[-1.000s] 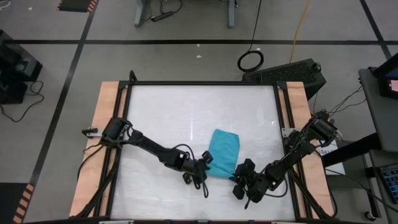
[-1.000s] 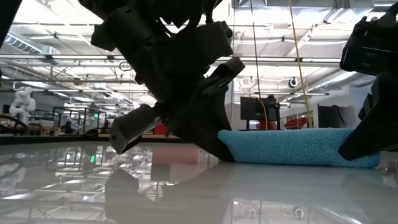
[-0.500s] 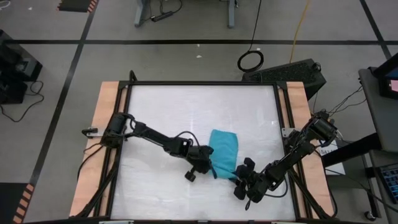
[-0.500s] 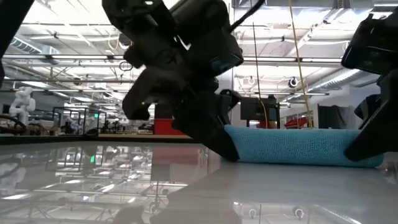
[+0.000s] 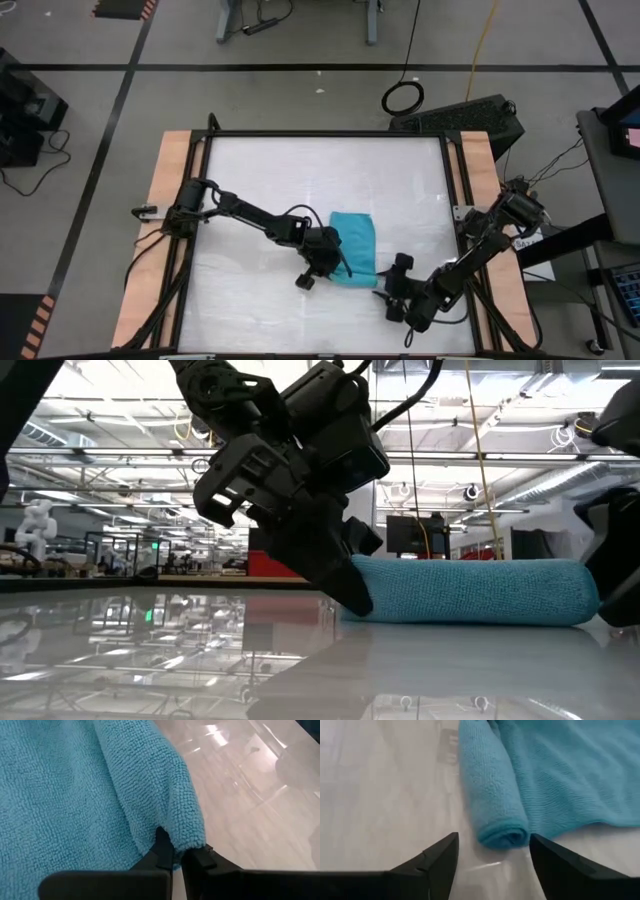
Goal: Roll towel into tight, uniform cylinder
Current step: Roll the blue towel
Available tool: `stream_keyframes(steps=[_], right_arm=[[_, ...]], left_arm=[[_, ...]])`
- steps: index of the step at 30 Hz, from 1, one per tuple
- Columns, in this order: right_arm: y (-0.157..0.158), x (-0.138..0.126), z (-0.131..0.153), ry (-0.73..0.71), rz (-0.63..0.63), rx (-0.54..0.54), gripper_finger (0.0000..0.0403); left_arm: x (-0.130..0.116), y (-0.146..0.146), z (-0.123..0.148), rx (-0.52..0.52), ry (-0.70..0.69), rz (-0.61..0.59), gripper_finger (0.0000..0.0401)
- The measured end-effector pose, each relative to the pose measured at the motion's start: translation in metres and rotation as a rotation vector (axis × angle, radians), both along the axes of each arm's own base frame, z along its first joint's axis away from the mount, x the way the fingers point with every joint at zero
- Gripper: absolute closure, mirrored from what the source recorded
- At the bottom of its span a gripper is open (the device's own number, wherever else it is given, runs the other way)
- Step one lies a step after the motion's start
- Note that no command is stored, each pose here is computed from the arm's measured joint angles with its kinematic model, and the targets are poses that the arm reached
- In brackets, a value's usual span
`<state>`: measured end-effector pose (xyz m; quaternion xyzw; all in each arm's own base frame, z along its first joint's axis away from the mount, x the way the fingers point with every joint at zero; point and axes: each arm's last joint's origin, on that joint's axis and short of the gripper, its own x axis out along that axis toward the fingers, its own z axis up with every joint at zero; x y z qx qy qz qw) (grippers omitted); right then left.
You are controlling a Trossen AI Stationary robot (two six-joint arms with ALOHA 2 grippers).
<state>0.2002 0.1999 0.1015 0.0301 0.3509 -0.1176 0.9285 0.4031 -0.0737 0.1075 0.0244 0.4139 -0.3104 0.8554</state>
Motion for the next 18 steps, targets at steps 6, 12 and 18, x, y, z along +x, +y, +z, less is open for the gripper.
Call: stream_keyframes(steps=[6, 12, 18], right_arm=[[0.003, -0.011, 0.0, -0.01, 0.056, -0.156, 0.0188], [0.008, -0.013, 0.003, -0.036, 0.169, -0.325, 0.0192], [0.013, -0.008, 0.005, -0.053, 0.26, -0.4, 0.0179]], left_arm=[[0.0, 0.001, 0.0, -0.001, -0.003, 0.002, 0.0384], [0.001, 0.006, 0.0, -0.014, 0.008, 0.027, 0.0384], [0.002, 0.012, 0.001, -0.045, 0.015, 0.035, 0.0384]])
